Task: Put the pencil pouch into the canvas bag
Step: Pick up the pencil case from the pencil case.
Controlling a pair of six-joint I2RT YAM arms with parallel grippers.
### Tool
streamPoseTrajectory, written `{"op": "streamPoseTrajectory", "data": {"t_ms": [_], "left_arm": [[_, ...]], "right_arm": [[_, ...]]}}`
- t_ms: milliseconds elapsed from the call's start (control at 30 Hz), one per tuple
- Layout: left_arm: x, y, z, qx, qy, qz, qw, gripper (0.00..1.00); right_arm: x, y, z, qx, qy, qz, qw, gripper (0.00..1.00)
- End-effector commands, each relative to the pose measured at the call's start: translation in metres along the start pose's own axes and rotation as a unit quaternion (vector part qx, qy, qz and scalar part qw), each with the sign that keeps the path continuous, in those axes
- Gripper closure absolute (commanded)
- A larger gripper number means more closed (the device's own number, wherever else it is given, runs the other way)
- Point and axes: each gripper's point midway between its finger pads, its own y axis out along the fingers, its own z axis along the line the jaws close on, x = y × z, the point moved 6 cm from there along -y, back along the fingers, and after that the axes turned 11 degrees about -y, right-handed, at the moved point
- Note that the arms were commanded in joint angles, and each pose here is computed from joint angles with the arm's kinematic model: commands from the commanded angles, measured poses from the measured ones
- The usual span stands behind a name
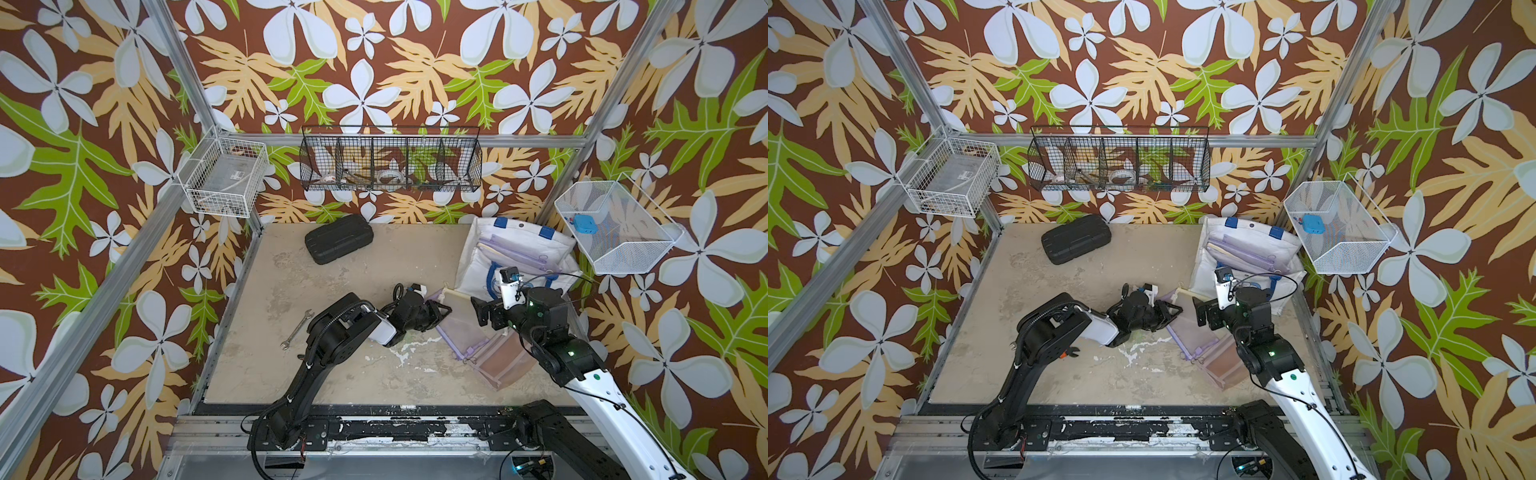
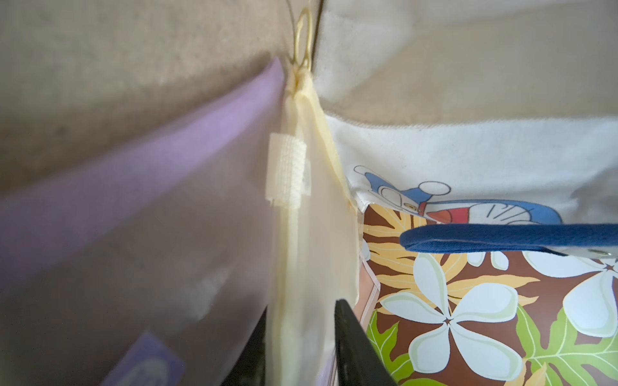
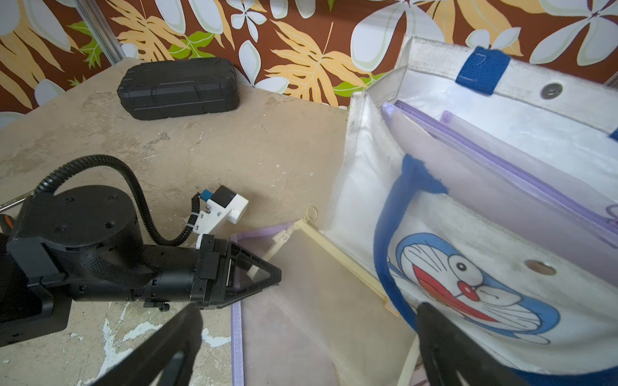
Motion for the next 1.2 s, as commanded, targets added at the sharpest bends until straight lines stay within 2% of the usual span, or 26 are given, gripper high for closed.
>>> {"op": "streamPoseTrajectory", "data": {"t_ms": [0, 133, 267, 433, 500, 600, 667, 800, 867, 933, 1000, 1067, 1167], "left_arm": [[0.005, 0.001, -0.009, -0.022, 0.002, -0.009, 1.0, 0.74], [0.008, -0.005, -0.01, -0.019, 0.02, -0.006, 1.0, 0.87], [0.004, -0.016, -0.016, 0.004, 0.062, 0.008, 0.998, 1.0], [0.002, -0.052, -0.026, 0.039, 0.126, 0.002, 0.991, 1.0], [0.0, -0.071, -0.032, 0.05, 0.161, 0.005, 0.986, 1.0], [-0.007, -0.106, -0.052, 0.032, 0.239, 0.015, 0.97, 1.0], [-0.014, -0.128, -0.066, 0.04, 0.312, 0.024, 0.949, 1.0], [-0.023, -0.182, -0.106, 0.077, 0.426, 0.009, 0.902, 1.0], [-0.029, -0.214, -0.128, 0.076, 0.47, -0.01, 0.879, 1.0], [-0.036, -0.243, -0.144, 0.067, 0.507, -0.03, 0.859, 1.0], [-0.045, -0.268, -0.156, 0.045, 0.543, -0.04, 0.837, 1.0], [-0.061, -0.291, -0.16, -0.008, 0.588, -0.037, 0.808, 1.0], [-0.078, -0.32, -0.163, -0.06, 0.623, -0.046, 0.779, 1.0]], "right_arm": [[0.006, 0.002, 0.0, 0.002, 0.009, -0.017, 1.0, 0.0], [0.005, 0.004, 0.0, 0.003, 0.006, -0.014, 1.0, 0.0], [0.006, 0.005, -0.001, -0.001, 0.001, -0.01, 1.0, 0.0], [0.013, 0.003, 0.002, 0.017, 0.011, -0.027, 0.999, 0.0], [0.016, 0.002, 0.005, 0.031, 0.013, -0.035, 0.999, 0.0], [0.023, 0.001, 0.011, 0.064, 0.013, -0.046, 0.997, 0.0], [0.032, -0.001, 0.016, 0.093, 0.008, -0.063, 0.994, 0.0], [0.056, -0.009, 0.028, 0.158, -0.018, -0.117, 0.98, 0.0], [0.071, -0.013, 0.038, 0.215, -0.036, -0.151, 0.964, 0.0], [0.084, -0.018, 0.049, 0.281, -0.055, -0.185, 0.94, 0.0], [0.092, -0.019, 0.057, 0.332, -0.066, -0.202, 0.919, 0.0], [0.095, -0.021, 0.065, 0.378, -0.081, -0.211, 0.898, 0.0], [0.095, -0.027, 0.077, 0.398, -0.112, -0.217, 0.884, 0.01]]}}
